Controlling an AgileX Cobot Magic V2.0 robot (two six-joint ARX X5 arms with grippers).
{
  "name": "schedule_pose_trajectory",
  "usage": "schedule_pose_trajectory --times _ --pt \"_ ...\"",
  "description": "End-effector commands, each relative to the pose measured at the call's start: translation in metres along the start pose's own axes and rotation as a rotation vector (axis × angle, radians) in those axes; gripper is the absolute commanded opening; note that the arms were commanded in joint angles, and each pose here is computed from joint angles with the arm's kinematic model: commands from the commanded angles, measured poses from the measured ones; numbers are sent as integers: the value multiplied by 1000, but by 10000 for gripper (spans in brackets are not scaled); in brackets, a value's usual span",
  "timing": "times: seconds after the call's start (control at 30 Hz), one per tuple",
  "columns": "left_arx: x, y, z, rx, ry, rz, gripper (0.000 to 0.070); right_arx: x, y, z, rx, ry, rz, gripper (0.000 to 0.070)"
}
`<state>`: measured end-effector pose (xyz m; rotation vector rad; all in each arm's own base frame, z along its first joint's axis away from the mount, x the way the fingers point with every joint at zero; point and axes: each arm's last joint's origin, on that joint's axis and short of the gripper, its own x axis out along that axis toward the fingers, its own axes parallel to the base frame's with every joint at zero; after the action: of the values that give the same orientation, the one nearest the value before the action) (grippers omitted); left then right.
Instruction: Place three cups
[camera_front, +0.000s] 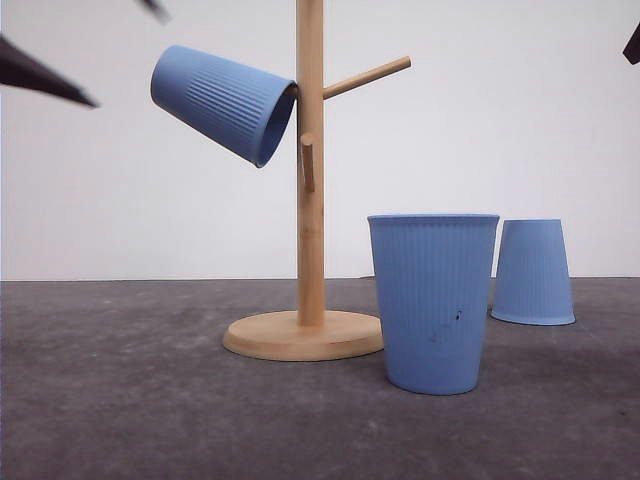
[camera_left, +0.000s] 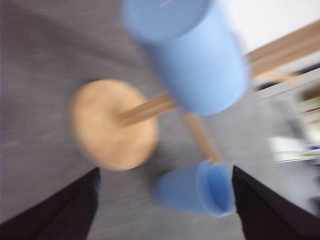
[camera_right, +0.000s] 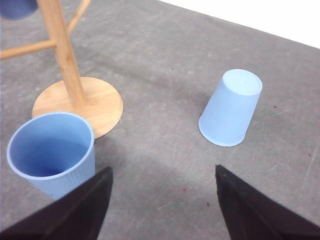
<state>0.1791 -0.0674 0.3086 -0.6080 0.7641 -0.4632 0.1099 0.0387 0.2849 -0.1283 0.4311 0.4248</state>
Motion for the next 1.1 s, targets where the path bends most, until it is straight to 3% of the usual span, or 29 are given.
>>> schedule_pose_trajectory --times 0.0,0.13,0.3,0.4,0.53,0.7,0.9,1.07 --pt "-5 2 -3 152 8 64 434 -1 0 3 0 -13 4 412" --pt "-19 7 -10 234 5 168 434 -1 0 2 88 3 5 413" --pt "-27 16 -16 297 -27 210 434 6 -2 3 262 38 -12 413" --pt "-26 25 -21 294 -25 231 434 16 -8 11 317 80 -40 413" --pt "-26 29 -22 286 -26 268 434 35 -22 29 351 143 -86 414" --pt "-26 29 -22 288 -31 268 434 72 -47 54 374 224 -76 420" --pt "-26 29 -22 286 -27 270 434 123 -78 79 348 291 -77 555" --pt "-26 30 -24 281 -11 276 434 164 -99 92 320 327 -79 577"
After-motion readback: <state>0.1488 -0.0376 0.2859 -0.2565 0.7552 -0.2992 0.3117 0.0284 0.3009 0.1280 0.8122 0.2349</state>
